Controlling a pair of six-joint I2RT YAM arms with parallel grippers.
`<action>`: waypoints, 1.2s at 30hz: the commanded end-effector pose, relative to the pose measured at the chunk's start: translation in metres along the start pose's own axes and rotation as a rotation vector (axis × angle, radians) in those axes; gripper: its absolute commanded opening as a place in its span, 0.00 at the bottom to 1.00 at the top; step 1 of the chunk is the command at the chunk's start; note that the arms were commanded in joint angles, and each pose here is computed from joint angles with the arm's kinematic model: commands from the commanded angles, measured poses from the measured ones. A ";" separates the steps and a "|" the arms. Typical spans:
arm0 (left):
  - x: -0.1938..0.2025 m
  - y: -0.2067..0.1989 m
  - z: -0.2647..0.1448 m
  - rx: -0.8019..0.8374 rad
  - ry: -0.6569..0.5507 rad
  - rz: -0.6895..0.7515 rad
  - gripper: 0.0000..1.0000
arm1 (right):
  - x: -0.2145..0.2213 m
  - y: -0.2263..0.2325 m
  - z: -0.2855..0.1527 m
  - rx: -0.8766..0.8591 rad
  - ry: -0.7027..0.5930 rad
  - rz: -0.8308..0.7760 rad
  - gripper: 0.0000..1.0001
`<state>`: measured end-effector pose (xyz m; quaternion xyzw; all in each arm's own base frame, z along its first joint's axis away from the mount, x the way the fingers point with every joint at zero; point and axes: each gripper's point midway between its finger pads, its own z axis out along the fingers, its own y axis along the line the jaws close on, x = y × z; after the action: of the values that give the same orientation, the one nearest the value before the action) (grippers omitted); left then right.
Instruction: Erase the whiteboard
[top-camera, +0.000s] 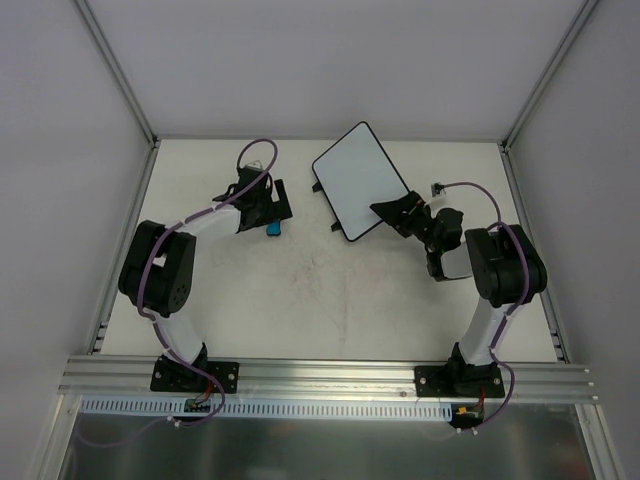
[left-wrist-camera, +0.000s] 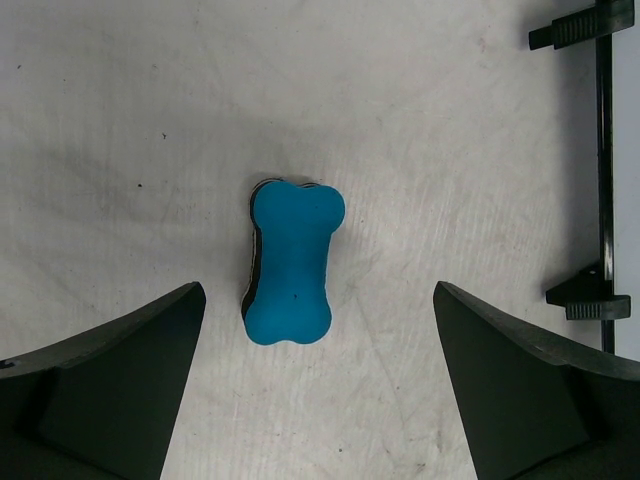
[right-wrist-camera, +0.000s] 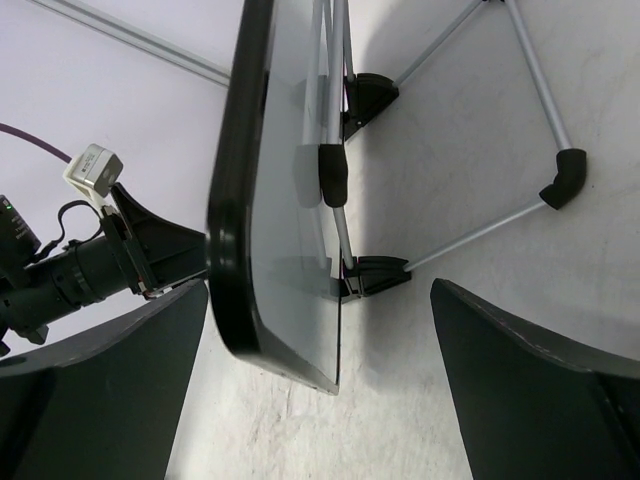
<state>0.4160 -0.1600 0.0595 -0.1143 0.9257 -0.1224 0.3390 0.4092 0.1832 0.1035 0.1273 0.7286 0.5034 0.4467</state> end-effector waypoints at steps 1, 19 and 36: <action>-0.021 -0.007 -0.017 0.046 -0.071 -0.032 0.99 | -0.020 0.021 -0.004 -0.072 -0.083 -0.069 0.99; -0.027 0.008 -0.054 0.045 -0.213 -0.054 0.99 | -0.018 0.029 -0.043 -0.007 -0.150 -0.091 0.99; 0.014 0.035 -0.107 0.096 -0.261 -0.036 0.99 | -0.013 0.054 -0.115 0.110 -0.170 -0.222 0.99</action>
<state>0.3349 -0.1204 0.1149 -0.1279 0.8725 -0.1525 0.4463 0.3177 0.1378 0.1724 0.1206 0.7030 0.4378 0.5474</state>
